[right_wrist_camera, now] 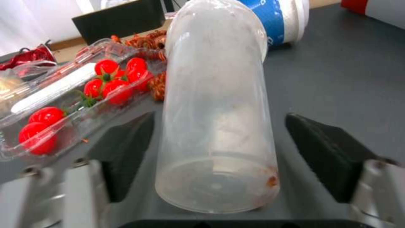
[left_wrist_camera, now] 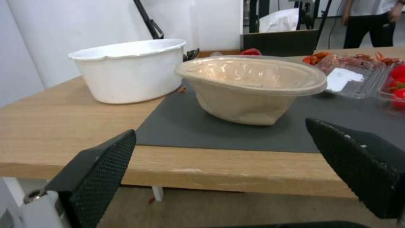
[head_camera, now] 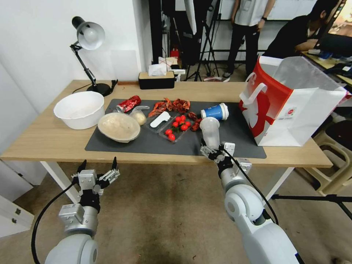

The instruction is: Pick up the trash from the table and place it into the takeout bag.

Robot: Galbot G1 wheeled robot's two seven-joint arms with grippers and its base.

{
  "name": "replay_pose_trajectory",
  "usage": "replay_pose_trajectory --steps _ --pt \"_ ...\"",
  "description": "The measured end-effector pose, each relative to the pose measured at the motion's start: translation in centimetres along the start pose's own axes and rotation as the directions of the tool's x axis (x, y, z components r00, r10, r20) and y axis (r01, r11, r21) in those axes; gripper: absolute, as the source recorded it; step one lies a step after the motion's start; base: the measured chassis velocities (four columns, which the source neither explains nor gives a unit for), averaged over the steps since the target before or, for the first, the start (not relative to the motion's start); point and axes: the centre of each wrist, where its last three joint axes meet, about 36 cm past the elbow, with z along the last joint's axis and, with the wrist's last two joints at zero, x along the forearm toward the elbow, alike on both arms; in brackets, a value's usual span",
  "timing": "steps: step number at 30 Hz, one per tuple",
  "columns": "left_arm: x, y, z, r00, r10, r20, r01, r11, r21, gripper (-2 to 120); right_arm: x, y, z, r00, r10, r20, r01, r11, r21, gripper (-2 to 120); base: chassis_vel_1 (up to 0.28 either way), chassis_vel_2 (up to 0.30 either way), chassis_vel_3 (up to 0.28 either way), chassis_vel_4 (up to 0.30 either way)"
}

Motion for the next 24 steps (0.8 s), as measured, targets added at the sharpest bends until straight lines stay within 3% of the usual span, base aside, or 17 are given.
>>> replay_pose_trajectory --steps 2,4,11,18,22,24 --pt "0.0 0.0 0.0 1.000 0.000 0.001 0.000 1.000 -0.001 100 0.1 0.0 0.0 1.000 0.001 -0.001 -0.001 1.000 0.000 70 0.000 0.000 0.000 0.000" --pt "0.1 0.0 0.2 1.000 -0.001 0.002 0.001 1.000 -0.002 100 0.3 0.1 0.1 1.000 0.006 -0.008 -0.006 1.000 0.000 52 0.000 0.000 0.000 0.000" --pt "0.2 0.1 0.2 1.000 -0.004 0.006 0.004 1.000 -0.007 100 0.8 0.3 -0.3 1.000 -0.004 0.009 0.004 1.000 -0.007 51 0.000 0.000 0.000 0.000" --pt "0.2 0.2 0.2 1.000 -0.005 0.008 0.005 1.000 -0.009 100 2.3 -0.7 -4.2 0.973 -0.125 0.194 0.133 0.991 -0.029 51 0.000 0.000 0.000 0.000" --pt "0.2 0.1 0.2 1.000 -0.005 0.009 0.005 1.000 -0.010 100 3.3 -3.1 -9.6 0.907 -0.217 0.360 0.242 0.970 -0.025 51 0.000 0.000 0.000 0.000" --pt "0.2 0.1 0.2 1.000 -0.004 0.009 0.004 1.000 -0.010 100 3.4 -3.7 -10.7 0.894 -0.226 0.388 0.254 0.967 -0.022 51 0.000 0.000 0.000 0.000"
